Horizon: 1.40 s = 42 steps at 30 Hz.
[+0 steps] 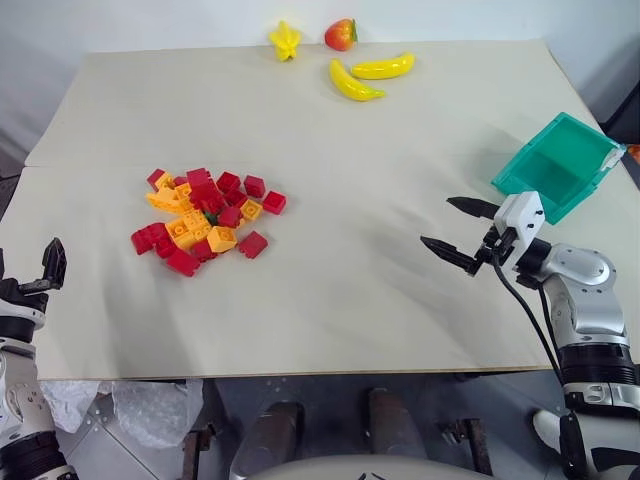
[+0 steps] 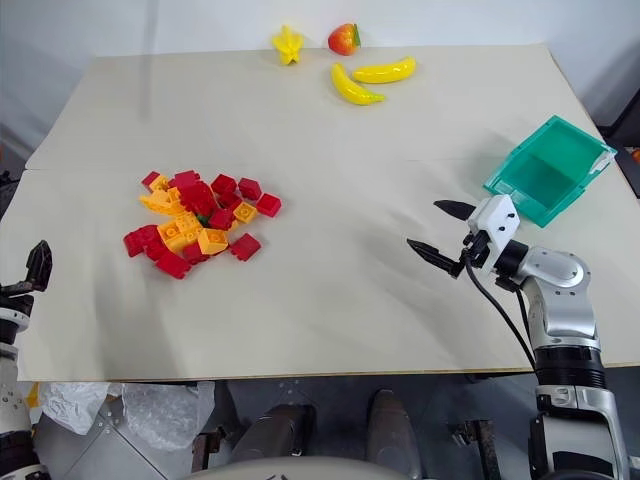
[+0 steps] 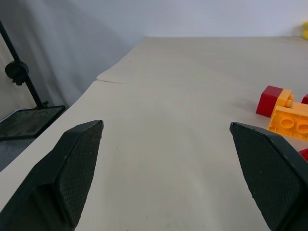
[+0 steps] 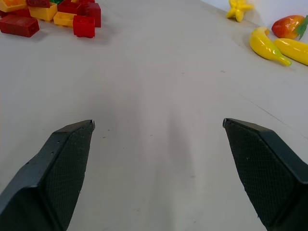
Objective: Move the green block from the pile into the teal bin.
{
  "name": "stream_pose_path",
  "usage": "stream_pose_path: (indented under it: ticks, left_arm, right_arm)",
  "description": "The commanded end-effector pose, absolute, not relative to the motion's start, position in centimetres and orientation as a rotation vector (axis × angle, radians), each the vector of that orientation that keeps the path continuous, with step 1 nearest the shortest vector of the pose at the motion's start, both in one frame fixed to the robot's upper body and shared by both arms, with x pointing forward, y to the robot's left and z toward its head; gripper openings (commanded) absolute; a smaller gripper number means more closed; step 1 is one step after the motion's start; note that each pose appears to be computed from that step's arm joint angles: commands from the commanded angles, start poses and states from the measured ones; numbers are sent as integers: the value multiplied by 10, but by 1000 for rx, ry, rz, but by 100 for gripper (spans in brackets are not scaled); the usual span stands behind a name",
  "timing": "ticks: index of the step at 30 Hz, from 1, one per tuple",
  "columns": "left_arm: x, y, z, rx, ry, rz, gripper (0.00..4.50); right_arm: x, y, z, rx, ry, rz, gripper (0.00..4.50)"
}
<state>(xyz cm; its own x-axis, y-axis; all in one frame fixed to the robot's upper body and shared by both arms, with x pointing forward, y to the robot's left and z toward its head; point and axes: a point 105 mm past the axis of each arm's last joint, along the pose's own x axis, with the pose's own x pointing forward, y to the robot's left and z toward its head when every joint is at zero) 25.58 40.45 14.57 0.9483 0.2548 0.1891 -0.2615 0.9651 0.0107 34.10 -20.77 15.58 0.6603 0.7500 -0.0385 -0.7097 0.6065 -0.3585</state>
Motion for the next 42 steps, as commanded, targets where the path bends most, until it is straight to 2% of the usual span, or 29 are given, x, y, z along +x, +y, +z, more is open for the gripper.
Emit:
stream_pose_path:
  ticks: [1, 10, 15, 16, 17, 22, 24, 29, 32, 36, 42]
  left_arm:
    - [252, 409, 159, 64, -231, 278, 450]
    - [257, 405, 166, 70, -225, 252, 450]
    - [257, 387, 176, 113, -274, 92, 450]
    - [257, 388, 178, 104, -280, 84, 409]
    - [258, 388, 178, 97, -272, 76, 391]
    - [266, 384, 178, 79, -254, -15, 241]
    - [275, 384, 180, 86, -247, -50, 166]
    - [299, 382, 185, 99, -218, -108, 16]
    - [325, 373, 186, 121, -185, -149, 3]
    - [362, 340, 186, 154, -157, -279, 3]
    - [399, 299, 181, 242, -63, -420, 3]
  right_arm:
    - [341, -207, 168, -381, -168, 841, 448]
    - [341, -200, 177, -369, -190, 870, 448]
    - [341, -191, 185, -370, -210, 910, 448]
    - [341, -189, 187, -370, -211, 919, 450]
    - [341, -188, 187, -373, -210, 931, 450]
    - [338, -181, 188, -381, -198, 993, 450]
    - [338, -179, 190, -385, -201, 1011, 450]
    - [341, -171, 198, -386, -234, 1022, 450]
    - [341, -167, 198, -397, -243, 1035, 450]
    - [339, -161, 200, -404, -261, 1046, 450]
    - [333, -155, 201, -405, -279, 1059, 450]
